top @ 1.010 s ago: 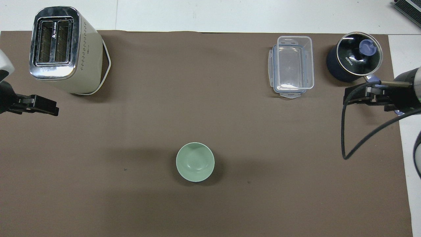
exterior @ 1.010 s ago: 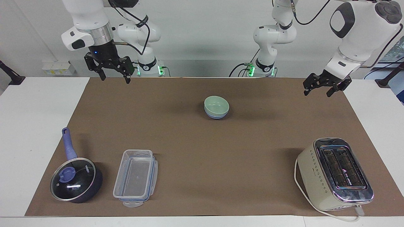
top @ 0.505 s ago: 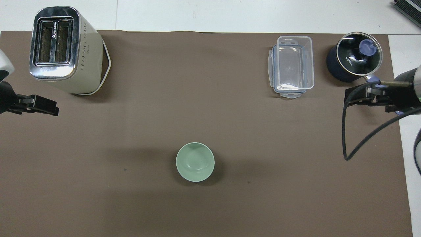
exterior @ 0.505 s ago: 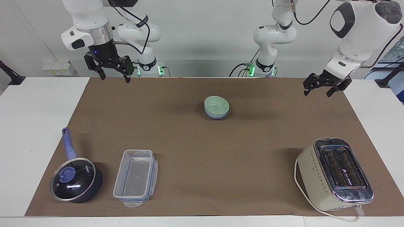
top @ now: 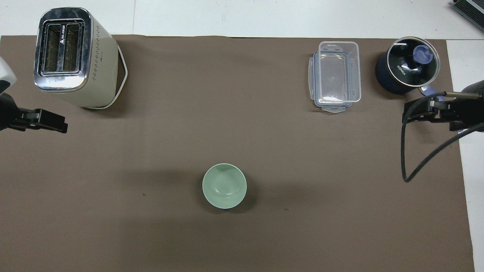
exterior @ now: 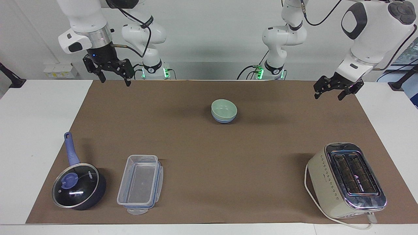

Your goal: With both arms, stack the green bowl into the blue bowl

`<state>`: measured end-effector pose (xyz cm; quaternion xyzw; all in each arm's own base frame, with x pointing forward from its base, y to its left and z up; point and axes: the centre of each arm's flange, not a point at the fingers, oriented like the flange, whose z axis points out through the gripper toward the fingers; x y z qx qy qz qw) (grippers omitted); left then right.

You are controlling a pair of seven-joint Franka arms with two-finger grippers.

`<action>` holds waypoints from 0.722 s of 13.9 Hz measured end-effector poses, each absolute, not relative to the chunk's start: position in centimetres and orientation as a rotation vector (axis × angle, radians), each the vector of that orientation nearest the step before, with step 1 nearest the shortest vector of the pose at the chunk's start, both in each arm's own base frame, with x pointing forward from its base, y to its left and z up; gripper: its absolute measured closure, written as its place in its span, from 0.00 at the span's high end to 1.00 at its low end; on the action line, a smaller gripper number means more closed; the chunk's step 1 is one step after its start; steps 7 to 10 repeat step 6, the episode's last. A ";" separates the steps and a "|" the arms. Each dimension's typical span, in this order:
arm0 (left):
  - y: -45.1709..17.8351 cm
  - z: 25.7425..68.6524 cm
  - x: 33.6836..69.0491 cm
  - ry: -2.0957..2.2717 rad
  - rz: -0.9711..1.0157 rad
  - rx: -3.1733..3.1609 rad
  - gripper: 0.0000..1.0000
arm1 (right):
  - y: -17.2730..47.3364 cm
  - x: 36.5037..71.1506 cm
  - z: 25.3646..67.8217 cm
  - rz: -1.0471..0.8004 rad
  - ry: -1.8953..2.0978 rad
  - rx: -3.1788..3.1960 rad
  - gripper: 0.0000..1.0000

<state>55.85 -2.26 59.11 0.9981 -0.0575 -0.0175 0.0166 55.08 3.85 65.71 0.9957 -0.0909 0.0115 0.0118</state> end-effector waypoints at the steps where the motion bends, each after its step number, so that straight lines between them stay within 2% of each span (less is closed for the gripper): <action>1: -2.3 59.1 55.9 -0.179 -0.054 3.103 1.00 | 3.9 55.1 65.7 0.036 -0.283 3.105 1.00; 10: -2.3 59.1 55.9 -0.179 -0.054 3.103 1.00 | 4.0 55.1 65.8 0.036 -0.280 3.108 1.00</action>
